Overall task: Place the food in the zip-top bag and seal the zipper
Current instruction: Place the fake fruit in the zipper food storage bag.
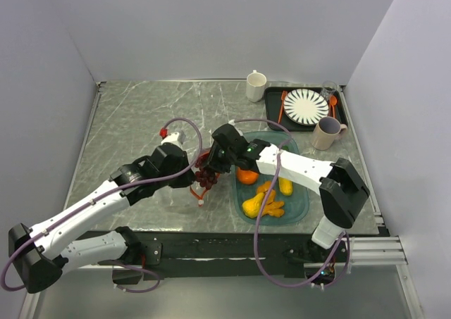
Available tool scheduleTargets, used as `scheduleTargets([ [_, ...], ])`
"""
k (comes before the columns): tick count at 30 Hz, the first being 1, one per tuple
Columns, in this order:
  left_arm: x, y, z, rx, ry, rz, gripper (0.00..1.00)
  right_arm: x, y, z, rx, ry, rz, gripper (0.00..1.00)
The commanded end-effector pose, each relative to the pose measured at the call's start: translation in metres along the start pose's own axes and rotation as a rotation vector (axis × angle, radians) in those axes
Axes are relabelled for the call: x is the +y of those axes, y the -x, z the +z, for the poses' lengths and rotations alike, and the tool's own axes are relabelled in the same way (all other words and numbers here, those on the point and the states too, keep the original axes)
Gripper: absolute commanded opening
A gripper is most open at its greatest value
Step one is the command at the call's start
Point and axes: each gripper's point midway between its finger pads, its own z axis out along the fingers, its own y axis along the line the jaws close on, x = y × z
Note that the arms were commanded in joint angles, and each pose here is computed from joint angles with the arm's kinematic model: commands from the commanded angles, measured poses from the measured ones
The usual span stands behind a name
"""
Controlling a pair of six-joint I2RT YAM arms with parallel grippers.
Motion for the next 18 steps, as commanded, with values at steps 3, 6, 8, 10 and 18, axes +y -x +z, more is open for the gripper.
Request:
scheduleTargets([
  [3, -0.007, 0.001, 0.005, 0.008, -0.012, 0.005, 0.01, 0.045, 0.005, -0.011, 0.029, 0.202, 0.07, 0.02],
  [6, -0.01, 0.005, 0.003, -0.001, -0.017, -0.001, 0.01, 0.048, 0.009, -0.012, -0.024, 0.16, 0.045, 0.05],
  [8, -0.013, 0.008, 0.001, -0.012, -0.031, -0.004, 0.01, 0.037, 0.007, -0.005, -0.027, 0.106, 0.024, 0.05],
  [10, -0.012, 0.012, -0.002, -0.029, -0.023, -0.01, 0.01, 0.026, 0.006, 0.005, -0.027, 0.039, -0.008, 0.07],
  [18, -0.003, 0.027, -0.017, -0.103, 0.015, -0.036, 0.01, -0.01, 0.01, 0.012, -0.09, -0.11, -0.134, 0.2],
])
